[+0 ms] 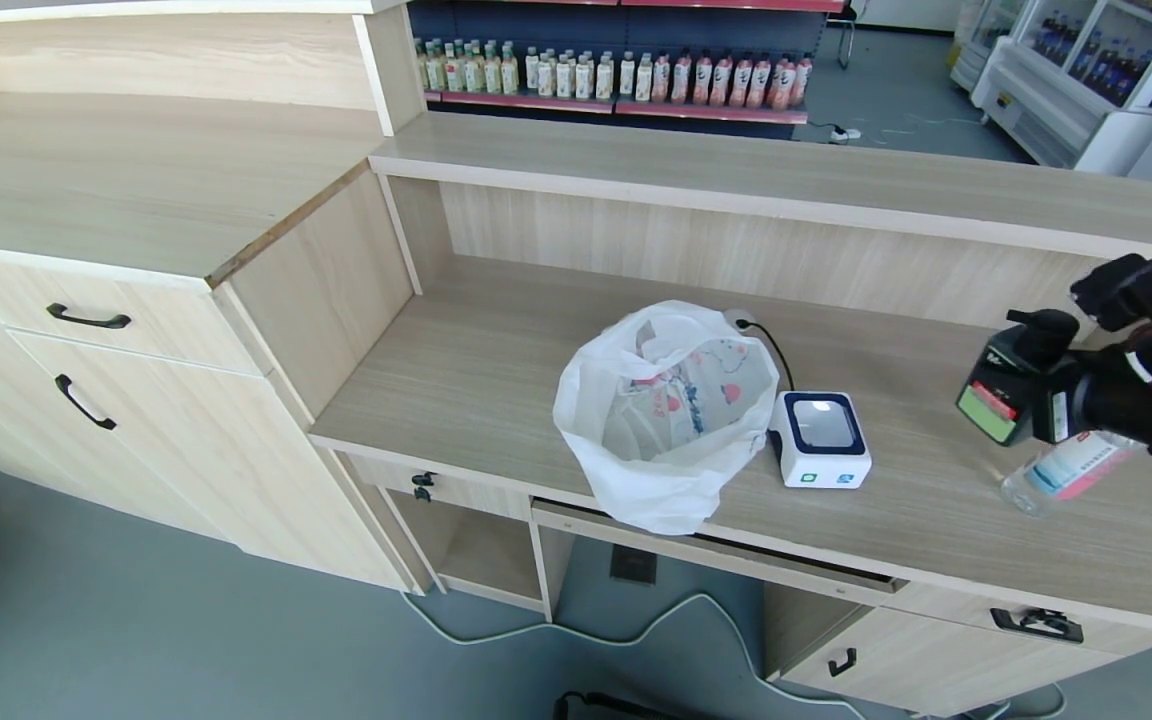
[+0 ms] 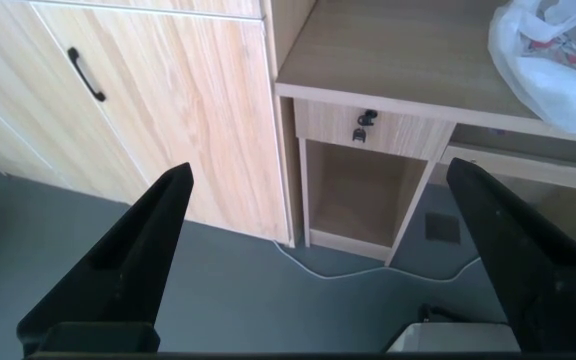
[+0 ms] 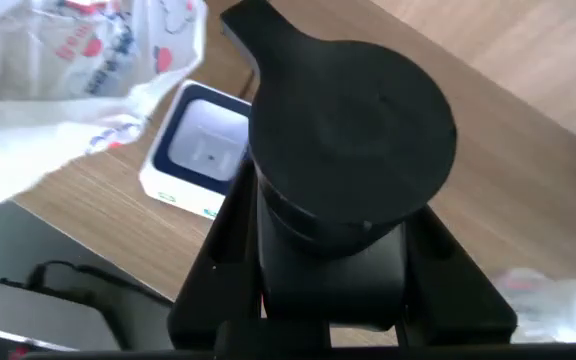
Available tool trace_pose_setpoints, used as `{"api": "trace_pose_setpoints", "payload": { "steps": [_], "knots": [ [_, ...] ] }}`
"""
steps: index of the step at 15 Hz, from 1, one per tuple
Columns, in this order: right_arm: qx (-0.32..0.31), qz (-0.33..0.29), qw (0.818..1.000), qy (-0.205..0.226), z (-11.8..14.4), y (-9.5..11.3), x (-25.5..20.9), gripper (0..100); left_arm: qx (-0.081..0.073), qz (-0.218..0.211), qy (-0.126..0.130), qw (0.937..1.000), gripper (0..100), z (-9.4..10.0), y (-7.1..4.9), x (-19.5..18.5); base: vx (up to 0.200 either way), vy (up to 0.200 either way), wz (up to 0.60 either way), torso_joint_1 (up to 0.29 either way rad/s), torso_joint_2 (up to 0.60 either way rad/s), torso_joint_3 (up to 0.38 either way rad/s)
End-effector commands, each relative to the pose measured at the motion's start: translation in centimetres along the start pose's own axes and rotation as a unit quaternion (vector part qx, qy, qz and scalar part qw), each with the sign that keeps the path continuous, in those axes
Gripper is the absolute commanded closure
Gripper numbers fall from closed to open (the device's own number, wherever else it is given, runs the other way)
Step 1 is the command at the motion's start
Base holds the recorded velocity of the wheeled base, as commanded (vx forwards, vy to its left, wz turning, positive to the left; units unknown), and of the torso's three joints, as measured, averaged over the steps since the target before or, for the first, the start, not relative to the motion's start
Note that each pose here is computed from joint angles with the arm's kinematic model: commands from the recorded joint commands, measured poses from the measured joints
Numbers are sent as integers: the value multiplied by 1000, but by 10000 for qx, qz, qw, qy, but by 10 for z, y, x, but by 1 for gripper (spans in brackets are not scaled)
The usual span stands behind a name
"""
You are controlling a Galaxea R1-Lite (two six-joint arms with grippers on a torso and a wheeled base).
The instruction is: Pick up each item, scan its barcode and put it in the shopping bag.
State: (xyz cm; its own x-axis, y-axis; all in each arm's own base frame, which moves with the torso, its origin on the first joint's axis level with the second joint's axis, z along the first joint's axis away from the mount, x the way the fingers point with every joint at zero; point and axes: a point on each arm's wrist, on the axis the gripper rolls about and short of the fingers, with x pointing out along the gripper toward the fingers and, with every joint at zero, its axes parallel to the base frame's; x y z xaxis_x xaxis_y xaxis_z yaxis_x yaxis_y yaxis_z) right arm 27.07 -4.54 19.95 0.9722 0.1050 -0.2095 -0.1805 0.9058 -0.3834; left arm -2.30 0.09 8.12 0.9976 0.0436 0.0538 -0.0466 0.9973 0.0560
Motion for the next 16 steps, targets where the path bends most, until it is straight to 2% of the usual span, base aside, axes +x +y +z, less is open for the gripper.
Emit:
{"api": "trace_pose_setpoints", "payload": {
  "steps": [1,4,5,9,11,13,16],
  "knots": [
    [-760,-947,9926,64,-3,-25,-60,100,0,12,1,10000,0,0,0,0,0,0,0,0,0,0],
    [-1085,-1083,9879,-225,2,-28,-58,100,0,4,1,10000,0,0,0,0,0,0,0,0,0,0],
    [-1137,-1041,9877,-280,4,-25,-57,100,0,5,-7,10000,0,0,0,0,0,0,600,2,-2,2],
    [-1332,-880,9826,-946,38,10,-19,100,0,12,-6,10000,0,0,0,0,0,0,600,1,2,5],
    [-1294,-824,9820,-1105,36,23,11,100,0,5,-7,10000,0,0,0,0,0,0,600,2,2,5],
    [-1008,-540,9903,-784,18,30,45,100,0,5,-7,10000,0,0,0,0,0,0,0,0,0,0],
    [-166,-94,9995,-263,-17,48,86,100,0,4,1,10000,0,0,0,0,0,0,0,0,0,0]
  ]
}}
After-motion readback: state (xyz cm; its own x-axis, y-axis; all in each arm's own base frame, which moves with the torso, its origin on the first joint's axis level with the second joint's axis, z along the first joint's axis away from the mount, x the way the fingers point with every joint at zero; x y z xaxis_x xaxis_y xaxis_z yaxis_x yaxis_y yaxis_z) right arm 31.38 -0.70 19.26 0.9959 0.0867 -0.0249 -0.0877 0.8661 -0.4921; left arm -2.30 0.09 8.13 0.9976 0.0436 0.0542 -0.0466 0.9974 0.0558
